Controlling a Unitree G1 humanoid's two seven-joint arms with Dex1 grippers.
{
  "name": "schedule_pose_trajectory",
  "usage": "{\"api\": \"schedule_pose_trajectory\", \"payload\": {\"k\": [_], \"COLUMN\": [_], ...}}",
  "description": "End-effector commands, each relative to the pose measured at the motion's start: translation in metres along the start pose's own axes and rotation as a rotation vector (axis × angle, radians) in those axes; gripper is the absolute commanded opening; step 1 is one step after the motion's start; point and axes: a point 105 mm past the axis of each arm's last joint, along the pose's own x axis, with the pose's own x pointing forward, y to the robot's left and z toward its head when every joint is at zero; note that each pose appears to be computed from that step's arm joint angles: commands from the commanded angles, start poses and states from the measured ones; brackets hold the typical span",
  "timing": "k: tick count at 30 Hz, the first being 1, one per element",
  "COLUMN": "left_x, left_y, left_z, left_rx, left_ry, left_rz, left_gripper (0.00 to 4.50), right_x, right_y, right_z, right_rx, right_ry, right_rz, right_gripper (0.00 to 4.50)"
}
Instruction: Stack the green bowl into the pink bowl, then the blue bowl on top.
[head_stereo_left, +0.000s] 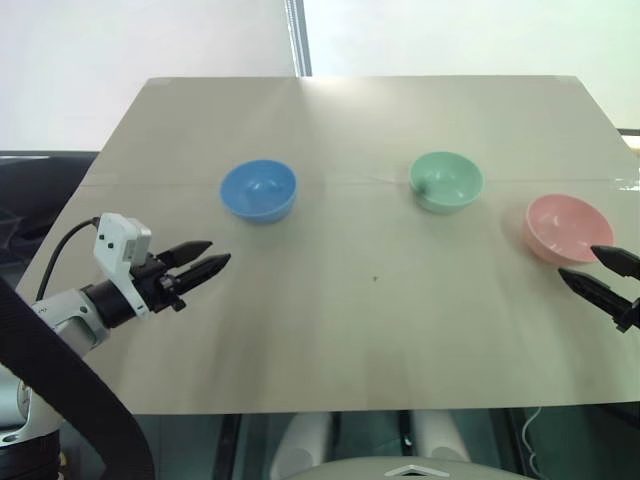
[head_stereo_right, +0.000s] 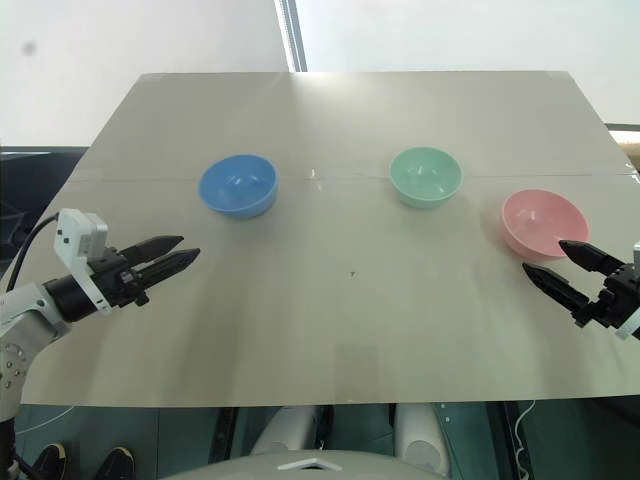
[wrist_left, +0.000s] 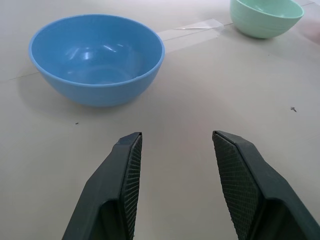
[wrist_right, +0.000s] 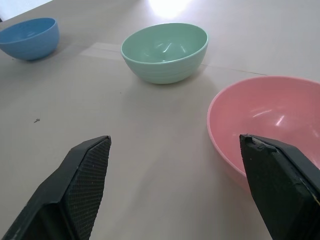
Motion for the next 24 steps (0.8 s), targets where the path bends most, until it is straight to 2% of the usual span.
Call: {"api": "schedule_pose_trajectory", "payload": {"k": [1, 4, 24], "left_x": [-0.002, 0.000, 0.002], "left_y": [-0.008, -0.011, -0.011], "left_z": [0.020, 0.027, 0.031], "left_rx": [0.092, 0.121, 0.143], "left_ry": [-0.056, -0.093, -0.139], "left_rz": [-0.040, -0.068, -0.091], "left_gripper": [2.35, 2.35, 2.35], "right_x": [-0.002, -0.002, 0.006], "right_y": [-0.002, -0.003, -0.005], "right_z": [0.011, 0.012, 0.009], "right_rx": [-0.054, -0.063, -0.078], "right_ry": [-0.020, -0.021, 0.010], "right_rz": [-0.001, -0.006, -0.014], "right_gripper": [4.50, 4.50, 4.50]}}
